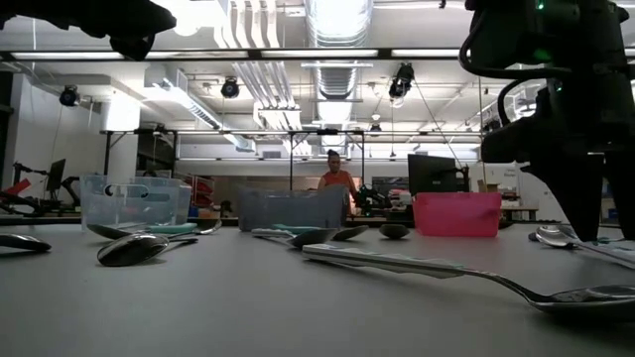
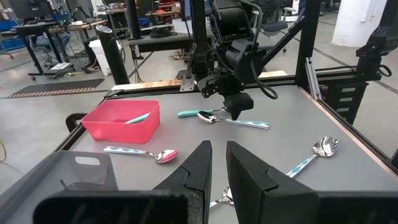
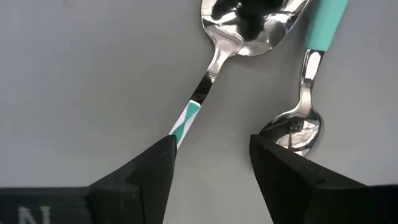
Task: Sort silverware by color (type)
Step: Put the middle right blue patterned spoon into the black bin
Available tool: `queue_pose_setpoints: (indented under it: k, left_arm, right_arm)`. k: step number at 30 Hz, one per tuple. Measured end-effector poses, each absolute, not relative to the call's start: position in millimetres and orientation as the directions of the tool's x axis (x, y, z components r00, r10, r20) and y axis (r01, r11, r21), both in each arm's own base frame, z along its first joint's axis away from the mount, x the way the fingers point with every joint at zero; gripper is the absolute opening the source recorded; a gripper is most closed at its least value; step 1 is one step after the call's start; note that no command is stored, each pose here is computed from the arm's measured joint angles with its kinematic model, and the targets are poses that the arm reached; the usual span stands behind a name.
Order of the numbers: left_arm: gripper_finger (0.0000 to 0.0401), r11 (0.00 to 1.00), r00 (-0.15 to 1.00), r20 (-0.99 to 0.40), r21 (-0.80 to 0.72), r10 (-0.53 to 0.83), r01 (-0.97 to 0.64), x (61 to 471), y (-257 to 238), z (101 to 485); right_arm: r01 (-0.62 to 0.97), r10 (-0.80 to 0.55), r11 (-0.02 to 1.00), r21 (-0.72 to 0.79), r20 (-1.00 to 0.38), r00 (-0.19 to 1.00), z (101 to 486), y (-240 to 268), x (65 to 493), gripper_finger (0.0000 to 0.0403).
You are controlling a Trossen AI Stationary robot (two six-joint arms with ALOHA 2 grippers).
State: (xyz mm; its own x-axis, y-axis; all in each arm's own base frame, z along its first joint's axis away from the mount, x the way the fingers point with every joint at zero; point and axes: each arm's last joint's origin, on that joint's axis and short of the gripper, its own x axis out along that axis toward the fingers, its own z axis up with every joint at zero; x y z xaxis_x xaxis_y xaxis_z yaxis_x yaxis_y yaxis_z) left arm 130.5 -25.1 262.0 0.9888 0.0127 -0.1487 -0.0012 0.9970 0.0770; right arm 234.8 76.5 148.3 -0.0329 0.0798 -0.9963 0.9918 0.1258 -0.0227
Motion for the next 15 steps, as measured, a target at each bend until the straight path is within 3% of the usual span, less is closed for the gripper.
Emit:
queue_pose_setpoints:
  k: [9,15]
  left_arm:
    - [0.0031,0.997,0.989,-0.150,0.078,0.013,-0.001,130.8,-25.2,261.8]
    - [0.0031,0.997,0.988,-0.152,0.078,0.013,-0.001,131.1,-25.2,261.6]
  right_arm:
    - [0.993,-0.014,0.120,0.014,-1.000,0.016,145.1,71.3,238.8,0.0201]
    - [0.991,0.001,0.127,0.037,-0.999,0.037,139.0,72.0,245.0,0.0201]
